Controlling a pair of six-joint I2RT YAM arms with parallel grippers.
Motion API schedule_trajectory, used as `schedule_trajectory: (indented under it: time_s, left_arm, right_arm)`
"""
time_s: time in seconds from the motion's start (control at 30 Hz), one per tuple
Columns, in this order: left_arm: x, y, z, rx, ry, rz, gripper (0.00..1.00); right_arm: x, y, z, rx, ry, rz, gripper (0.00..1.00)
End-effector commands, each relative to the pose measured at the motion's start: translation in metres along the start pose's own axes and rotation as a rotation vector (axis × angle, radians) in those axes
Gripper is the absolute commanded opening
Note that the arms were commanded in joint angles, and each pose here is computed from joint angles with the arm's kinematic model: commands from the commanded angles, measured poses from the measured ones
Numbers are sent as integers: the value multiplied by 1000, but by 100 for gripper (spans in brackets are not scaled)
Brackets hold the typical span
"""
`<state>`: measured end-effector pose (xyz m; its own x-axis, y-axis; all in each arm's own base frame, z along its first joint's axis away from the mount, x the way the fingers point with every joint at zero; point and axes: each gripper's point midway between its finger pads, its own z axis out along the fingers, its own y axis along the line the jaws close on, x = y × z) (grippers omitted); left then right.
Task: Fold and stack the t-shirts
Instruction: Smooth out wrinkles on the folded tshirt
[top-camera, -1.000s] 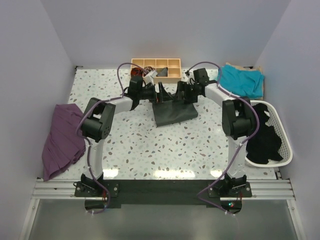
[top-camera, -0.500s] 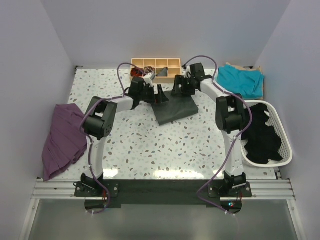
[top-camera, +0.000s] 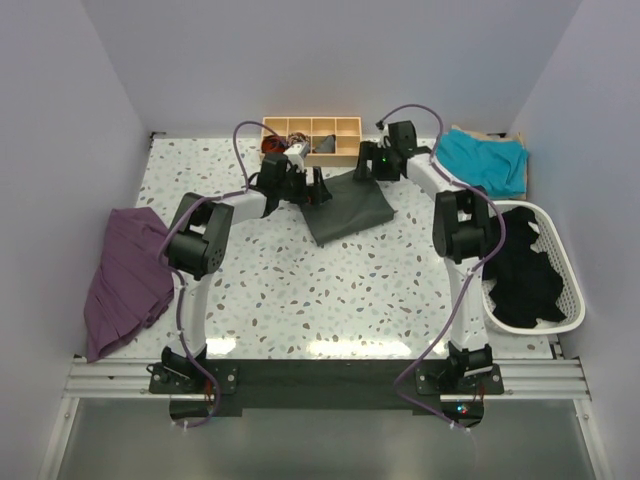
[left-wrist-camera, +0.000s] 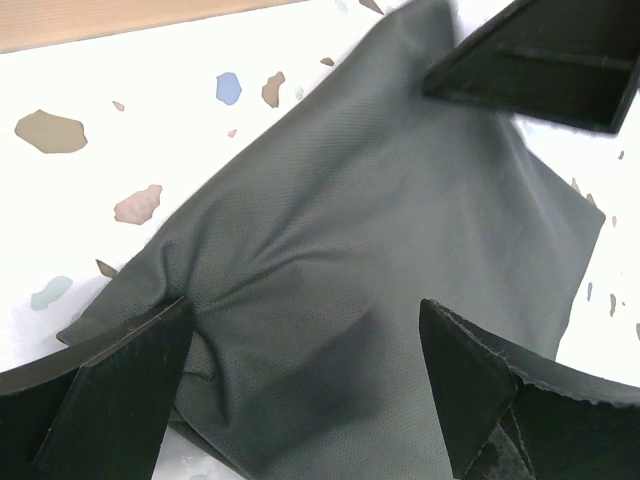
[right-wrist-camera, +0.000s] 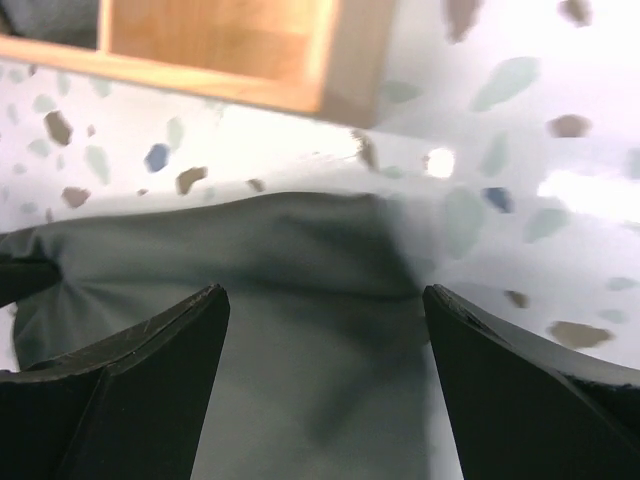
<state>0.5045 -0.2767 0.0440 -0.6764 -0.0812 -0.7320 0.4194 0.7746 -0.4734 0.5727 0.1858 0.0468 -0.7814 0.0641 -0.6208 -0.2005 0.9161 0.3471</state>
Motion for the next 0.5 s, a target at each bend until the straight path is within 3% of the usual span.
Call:
schedule_trajectory:
  time_s: [0.0,0.23,0.47]
  left_arm:
    - [5,27,-5,-85,20,20,100]
    - [-21,3,-17,-16,-40,48,100]
    - [-72,-28,-62,-18,-169,73,100]
  right_arm:
    - [-34,-43,-8,112,-121,8,83]
    - [-51,-38,-32,107,-152,-16,84]
    - [-18,-24,-47,35,-75,-18,85]
